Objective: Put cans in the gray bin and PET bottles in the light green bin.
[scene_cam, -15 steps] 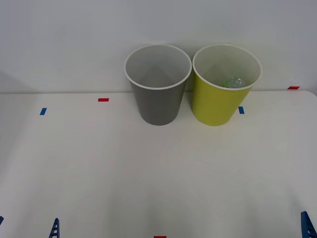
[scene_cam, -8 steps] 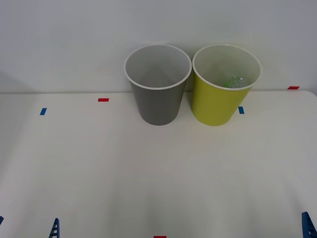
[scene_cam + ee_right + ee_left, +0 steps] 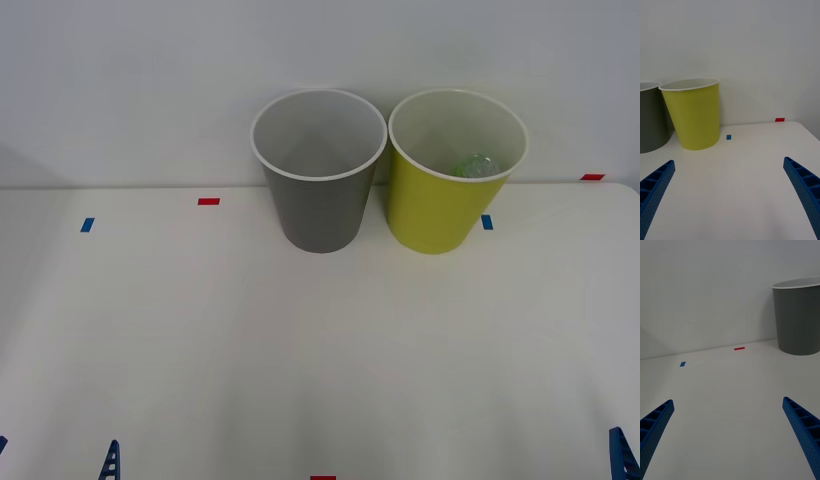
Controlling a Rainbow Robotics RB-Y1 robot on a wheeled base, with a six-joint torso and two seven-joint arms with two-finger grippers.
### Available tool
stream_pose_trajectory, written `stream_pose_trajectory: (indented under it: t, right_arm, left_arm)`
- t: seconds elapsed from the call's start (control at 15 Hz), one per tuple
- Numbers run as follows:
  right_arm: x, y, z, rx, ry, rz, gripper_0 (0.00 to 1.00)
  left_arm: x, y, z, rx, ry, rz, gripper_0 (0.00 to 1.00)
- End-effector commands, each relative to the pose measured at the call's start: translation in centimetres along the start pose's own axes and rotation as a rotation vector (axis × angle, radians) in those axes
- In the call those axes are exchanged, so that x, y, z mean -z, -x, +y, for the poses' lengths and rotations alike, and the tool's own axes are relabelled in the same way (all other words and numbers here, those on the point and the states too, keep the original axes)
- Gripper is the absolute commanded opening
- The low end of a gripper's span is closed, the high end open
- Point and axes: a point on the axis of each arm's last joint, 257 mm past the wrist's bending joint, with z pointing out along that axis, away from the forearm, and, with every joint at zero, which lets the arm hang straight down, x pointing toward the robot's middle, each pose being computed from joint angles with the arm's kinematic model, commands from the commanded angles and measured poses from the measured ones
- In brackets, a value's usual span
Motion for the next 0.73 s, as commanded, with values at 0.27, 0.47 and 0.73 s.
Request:
stream_pose_trajectory:
  t: [0.27,0.47,0.73]
  right_arm:
    - [0.0,-0.01,0.0,0.0,0.0,0.0,1.0]
    - [0.0,-0.01,0.0,0.0,0.0,0.0,1.0]
    - [0.0,-0.01,0.0,0.0,0.0,0.0,1.0]
  left_arm:
    - [0.0,0.0,0.0,0.0,0.0,0.0,1.0]
    - [0.0,0.0,0.0,0.0,0.0,0.0,1.0]
    - [0.0,0.0,0.0,0.0,0.0,0.0,1.0]
